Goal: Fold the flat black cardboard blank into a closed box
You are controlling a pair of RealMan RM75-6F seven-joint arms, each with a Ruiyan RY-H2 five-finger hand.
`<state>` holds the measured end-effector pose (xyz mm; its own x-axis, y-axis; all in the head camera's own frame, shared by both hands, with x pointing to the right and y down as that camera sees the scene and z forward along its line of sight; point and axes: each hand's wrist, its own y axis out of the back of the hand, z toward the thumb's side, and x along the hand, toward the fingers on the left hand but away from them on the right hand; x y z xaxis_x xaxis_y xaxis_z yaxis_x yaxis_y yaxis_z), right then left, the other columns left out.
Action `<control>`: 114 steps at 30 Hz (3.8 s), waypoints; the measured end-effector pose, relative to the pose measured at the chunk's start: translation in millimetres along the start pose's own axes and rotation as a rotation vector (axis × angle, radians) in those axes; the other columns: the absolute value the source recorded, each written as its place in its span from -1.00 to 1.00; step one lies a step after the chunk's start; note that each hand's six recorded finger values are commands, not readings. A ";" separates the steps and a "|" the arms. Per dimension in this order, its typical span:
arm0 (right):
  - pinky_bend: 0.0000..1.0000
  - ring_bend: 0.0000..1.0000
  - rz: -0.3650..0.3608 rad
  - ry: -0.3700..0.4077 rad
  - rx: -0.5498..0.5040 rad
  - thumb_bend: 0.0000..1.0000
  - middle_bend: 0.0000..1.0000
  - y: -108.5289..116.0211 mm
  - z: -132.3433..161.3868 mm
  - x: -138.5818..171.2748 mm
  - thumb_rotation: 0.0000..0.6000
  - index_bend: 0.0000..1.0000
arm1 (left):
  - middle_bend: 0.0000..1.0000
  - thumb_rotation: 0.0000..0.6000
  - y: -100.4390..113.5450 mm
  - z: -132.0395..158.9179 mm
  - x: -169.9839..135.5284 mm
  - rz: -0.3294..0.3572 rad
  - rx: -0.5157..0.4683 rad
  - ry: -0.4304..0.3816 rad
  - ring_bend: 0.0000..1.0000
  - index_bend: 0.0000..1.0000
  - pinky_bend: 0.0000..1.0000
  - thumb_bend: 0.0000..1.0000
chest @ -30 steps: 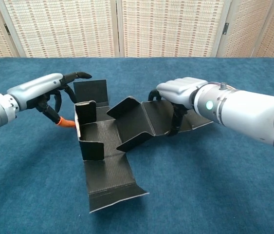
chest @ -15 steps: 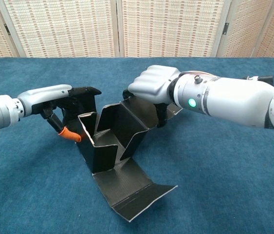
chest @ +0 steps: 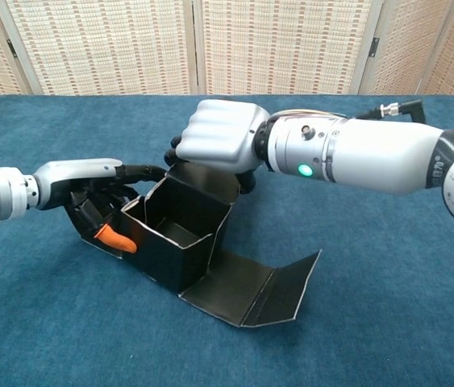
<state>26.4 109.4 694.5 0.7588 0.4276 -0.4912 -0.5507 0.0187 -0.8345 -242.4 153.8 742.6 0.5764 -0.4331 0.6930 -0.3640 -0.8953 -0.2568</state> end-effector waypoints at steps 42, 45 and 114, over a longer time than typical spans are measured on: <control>1.00 0.27 -0.197 -0.171 -0.380 -0.54 -1.00 24.1 -52.5 86.5 1.00 -1.00 | -0.33 1.00 20.3 -12.5 -20.6 0.023 -0.324 -0.052 -0.17 -0.26 0.06 -0.62; 1.00 0.28 -0.266 -0.245 -0.483 -0.54 -1.00 23.4 -72.0 115.7 1.00 -1.00 | -0.33 1.00 29.8 -11.0 -25.6 0.034 -0.405 -0.063 -0.17 -0.27 0.06 -0.62; 1.00 0.38 -0.519 -0.146 -0.622 -0.96 -0.66 33.6 -23.8 66.9 1.00 -0.98 | -0.41 1.00 39.4 18.2 -20.1 -0.057 -0.301 -0.100 -0.23 -0.33 0.01 -0.61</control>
<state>67.0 117.1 627.7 0.7876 0.6162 -0.0034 0.1834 -0.2396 -0.9534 -255.0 125.4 706.3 0.6656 -0.4047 0.6271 -0.5206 -0.8538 0.0016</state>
